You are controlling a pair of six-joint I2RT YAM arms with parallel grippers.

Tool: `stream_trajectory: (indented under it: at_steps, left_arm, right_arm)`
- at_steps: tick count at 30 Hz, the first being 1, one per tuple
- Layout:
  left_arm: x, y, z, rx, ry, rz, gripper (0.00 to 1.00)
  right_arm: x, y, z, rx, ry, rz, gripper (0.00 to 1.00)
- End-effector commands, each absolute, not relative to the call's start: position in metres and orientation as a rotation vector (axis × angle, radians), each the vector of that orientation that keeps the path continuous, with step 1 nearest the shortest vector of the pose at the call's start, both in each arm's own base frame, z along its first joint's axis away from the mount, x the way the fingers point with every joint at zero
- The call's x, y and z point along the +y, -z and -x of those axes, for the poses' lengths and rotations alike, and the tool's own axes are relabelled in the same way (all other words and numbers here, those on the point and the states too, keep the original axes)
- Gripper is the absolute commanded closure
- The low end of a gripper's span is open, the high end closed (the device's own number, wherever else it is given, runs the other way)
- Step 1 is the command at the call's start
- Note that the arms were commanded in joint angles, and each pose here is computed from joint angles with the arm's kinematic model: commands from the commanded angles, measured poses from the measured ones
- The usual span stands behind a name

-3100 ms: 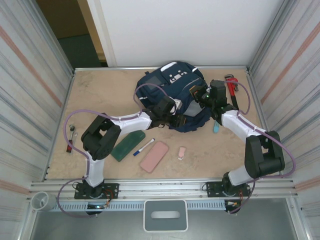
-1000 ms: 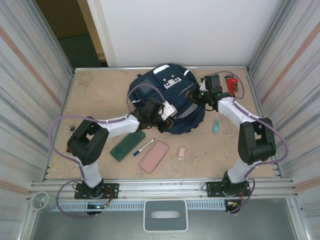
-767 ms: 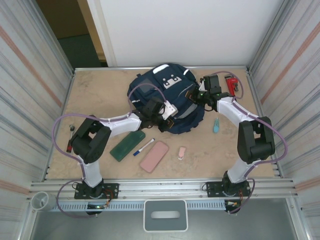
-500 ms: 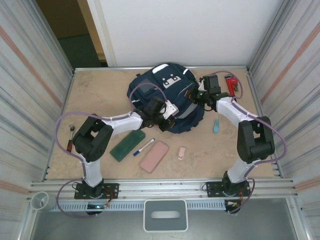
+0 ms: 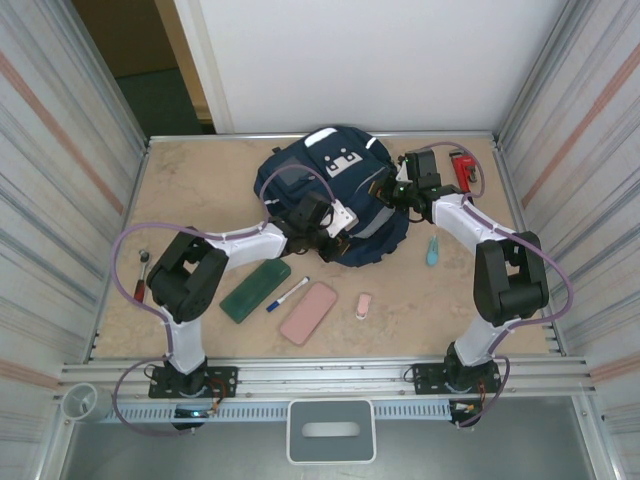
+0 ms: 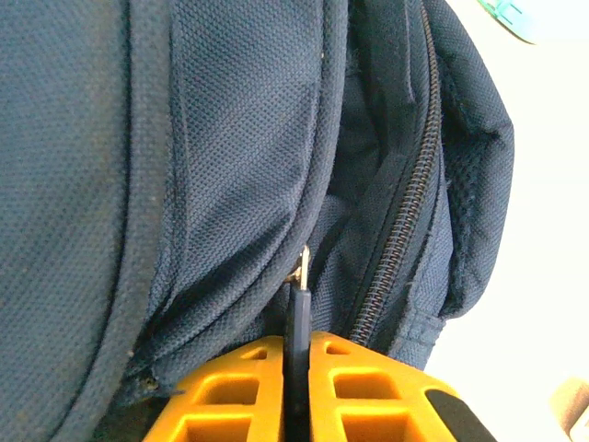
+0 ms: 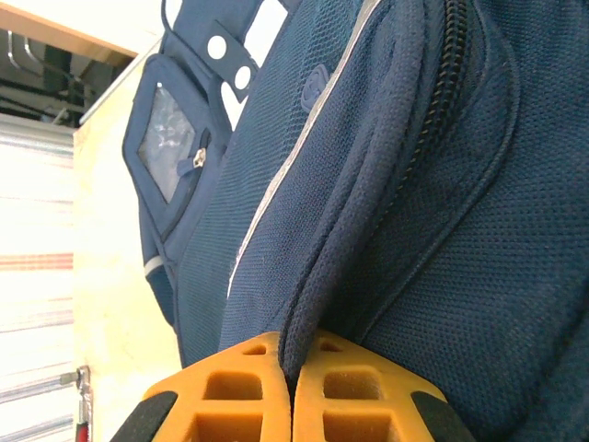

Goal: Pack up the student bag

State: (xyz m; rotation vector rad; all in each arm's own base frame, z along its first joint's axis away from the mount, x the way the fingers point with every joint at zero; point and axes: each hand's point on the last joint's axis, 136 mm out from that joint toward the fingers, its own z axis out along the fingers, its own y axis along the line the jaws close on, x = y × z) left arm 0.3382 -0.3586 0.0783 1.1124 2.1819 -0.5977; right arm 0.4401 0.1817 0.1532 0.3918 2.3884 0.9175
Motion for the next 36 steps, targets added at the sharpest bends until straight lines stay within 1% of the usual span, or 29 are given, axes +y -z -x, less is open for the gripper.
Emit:
stream_trajectory:
  at_steps: [1,8,14,19,20,22,24,26,30,33,36]
  left_arm:
    - [-0.367,-0.110,-0.360,2.075,0.577,-1.070,0.93]
    - [-0.359,-0.117,-0.349,2.073,0.573,-1.103,1.00]
    - [-0.345,-0.129,-0.329,2.059,0.697,-1.123,1.00]
    - [-0.349,-0.133,-0.311,2.029,0.848,-1.174,1.00]
    - [-0.351,-0.134,-0.309,2.023,0.875,-1.180,1.00]
    - [-0.356,-0.137,-0.308,2.022,0.916,-1.170,1.00]
    - [-0.359,-0.139,-0.313,2.034,0.933,-1.108,1.00]
    - [-0.363,-0.144,-0.321,2.035,0.943,-1.021,1.00]
    - [-0.374,-0.144,-0.328,2.034,0.942,-0.956,1.00]
    - [-0.379,-0.146,-0.328,2.021,0.968,-0.937,1.00]
    - [-0.380,-0.148,-0.327,2.012,0.990,-0.926,1.00]
  right_arm:
    - [0.207,-0.149,-0.427,2.450,-0.984,-0.288,1.00]
    - [0.195,-0.143,-0.424,2.478,-0.908,-0.279,1.00]
    - [0.179,-0.148,-0.423,2.498,-0.767,-0.238,1.00]
    - [0.182,-0.153,-0.421,2.507,-0.747,-0.184,1.00]
    - [0.184,-0.153,-0.421,2.511,-0.741,-0.169,0.98]
    - [0.184,-0.156,-0.417,2.519,-0.722,-0.137,0.91]
    - [0.176,-0.158,-0.411,2.524,-0.671,-0.126,0.81]
    - [0.163,-0.161,-0.399,2.518,-0.591,-0.127,0.71]
    - [0.142,-0.150,-0.368,2.534,-0.508,-0.157,0.55]
    - [0.143,-0.134,-0.346,2.556,-0.586,-0.214,0.48]
    - [0.155,-0.118,-0.333,2.548,-0.731,-0.290,0.41]
